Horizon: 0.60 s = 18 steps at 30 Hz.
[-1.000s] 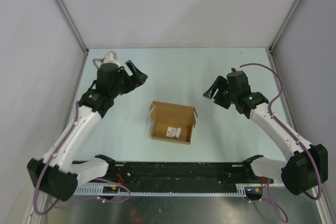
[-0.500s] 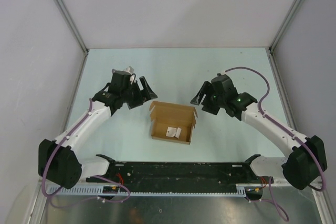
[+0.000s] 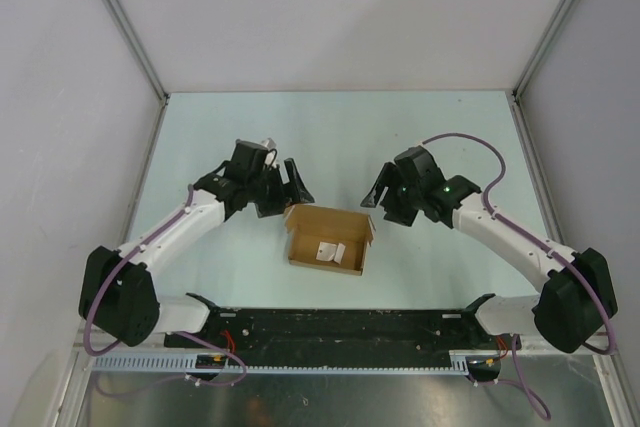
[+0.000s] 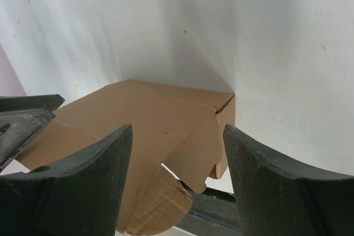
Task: Fold the paper box
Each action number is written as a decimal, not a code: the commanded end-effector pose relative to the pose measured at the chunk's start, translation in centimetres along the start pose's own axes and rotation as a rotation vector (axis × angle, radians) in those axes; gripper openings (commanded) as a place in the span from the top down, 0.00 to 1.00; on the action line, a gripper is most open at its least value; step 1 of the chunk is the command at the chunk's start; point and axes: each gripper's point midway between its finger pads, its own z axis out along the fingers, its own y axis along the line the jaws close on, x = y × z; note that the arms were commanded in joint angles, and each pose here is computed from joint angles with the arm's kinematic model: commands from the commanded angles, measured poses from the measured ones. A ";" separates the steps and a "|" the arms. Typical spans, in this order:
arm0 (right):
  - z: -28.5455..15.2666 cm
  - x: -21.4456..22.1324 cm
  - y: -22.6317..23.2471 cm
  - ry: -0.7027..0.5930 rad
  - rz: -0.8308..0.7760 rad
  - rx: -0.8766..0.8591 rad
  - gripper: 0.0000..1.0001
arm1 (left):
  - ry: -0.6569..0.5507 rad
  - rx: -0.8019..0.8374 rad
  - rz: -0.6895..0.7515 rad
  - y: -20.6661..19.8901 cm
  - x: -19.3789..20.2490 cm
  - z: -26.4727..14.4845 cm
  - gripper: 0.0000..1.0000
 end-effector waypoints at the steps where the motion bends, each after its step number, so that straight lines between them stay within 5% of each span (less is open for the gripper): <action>1: -0.6 0.1 1.5 0.015 0.005 -0.032 0.28 | 0.012 0.041 0.033 -0.7 0.9 -0.4 0.12; 18: -1.3 3.5 1.4 0.146 0.014 -0.082 0.27 | 0.021 0.100 0.031 -0.3 3.4 -2.4 0.13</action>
